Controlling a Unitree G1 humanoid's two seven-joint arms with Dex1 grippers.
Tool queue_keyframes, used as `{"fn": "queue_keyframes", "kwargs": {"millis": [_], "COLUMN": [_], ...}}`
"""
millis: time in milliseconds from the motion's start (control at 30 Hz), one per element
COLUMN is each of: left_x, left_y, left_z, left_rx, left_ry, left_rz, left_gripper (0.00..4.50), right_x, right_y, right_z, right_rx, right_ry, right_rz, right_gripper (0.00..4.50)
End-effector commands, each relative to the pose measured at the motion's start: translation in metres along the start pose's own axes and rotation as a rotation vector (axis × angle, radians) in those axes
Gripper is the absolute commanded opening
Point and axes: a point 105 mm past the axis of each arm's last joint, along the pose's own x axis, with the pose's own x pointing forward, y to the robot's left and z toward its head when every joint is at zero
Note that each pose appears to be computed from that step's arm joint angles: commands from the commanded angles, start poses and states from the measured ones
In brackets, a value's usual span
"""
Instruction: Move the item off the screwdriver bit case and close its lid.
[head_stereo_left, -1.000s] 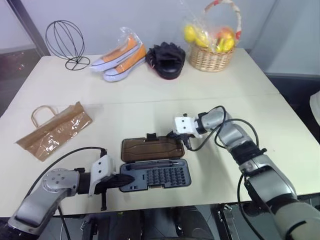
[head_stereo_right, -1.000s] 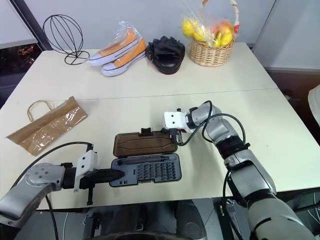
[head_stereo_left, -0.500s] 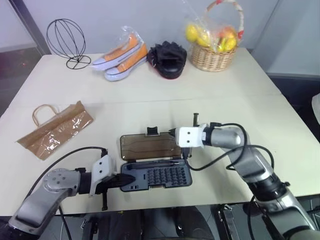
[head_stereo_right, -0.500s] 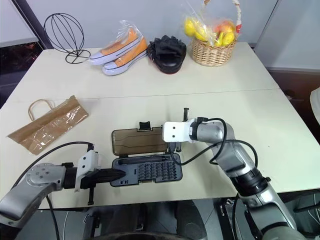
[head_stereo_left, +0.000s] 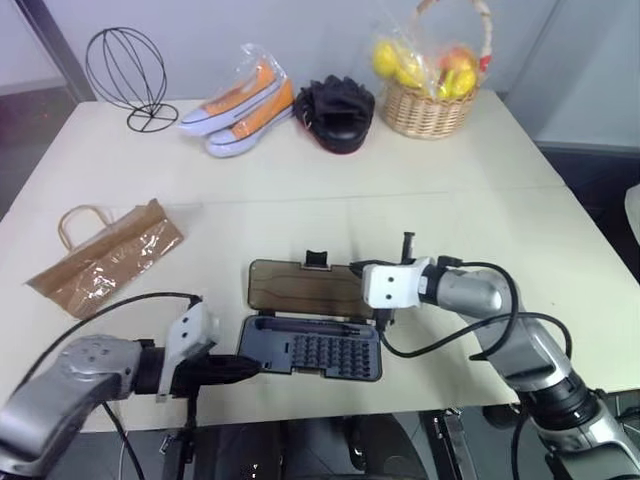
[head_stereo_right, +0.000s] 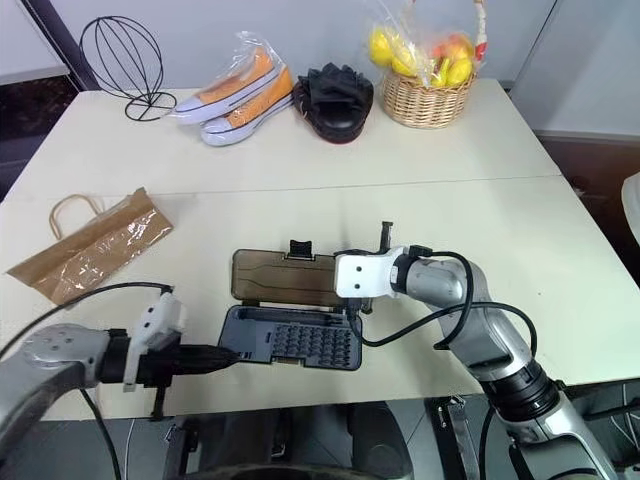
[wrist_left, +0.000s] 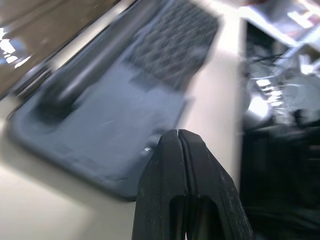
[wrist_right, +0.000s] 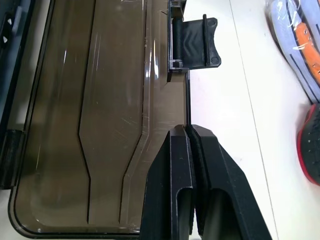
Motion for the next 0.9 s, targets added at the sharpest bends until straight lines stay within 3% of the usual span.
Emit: {"fn": "queue_keyframes", "kwargs": {"millis": [33, 133, 400, 500, 633, 900], "left_x": [-0.017, -0.029, -0.075, -0.079, -0.059, -0.003], "left_y": [-0.013, -0.002, 0.076, 0.107, 0.131, 0.146], "left_z": [0.038, 0.065, 0.117, 0.110, 0.084, 0.045], "left_rx": [0.015, -0.008, -0.008, 0.036, 0.107, 0.170], "left_ry": [-0.086, -0.192, -0.428, -0.360, -0.214, -0.093], "left_rz": [-0.062, -0.027, 0.294, 0.418, 0.439, 0.351], "left_gripper": [0.00, 0.00, 0.00, 0.00, 0.00, 0.00], "right_x": [-0.005, -0.006, -0.007, -0.008, -0.009, -0.012], "right_y": [-0.007, -0.007, -0.005, -0.004, -0.005, -0.006], "right_z": [0.003, 0.006, 0.015, 0.016, 0.018, 0.023], "right_rx": [-0.057, -0.081, -0.172, -0.178, -0.185, -0.218], "right_ry": [-0.024, -0.048, -0.113, -0.119, -0.127, -0.133], "right_rz": [-0.036, -0.042, -0.046, -0.049, -0.055, -0.075], "right_gripper": [0.03, 0.03, 0.03, 0.03, 0.03, 0.03]}}
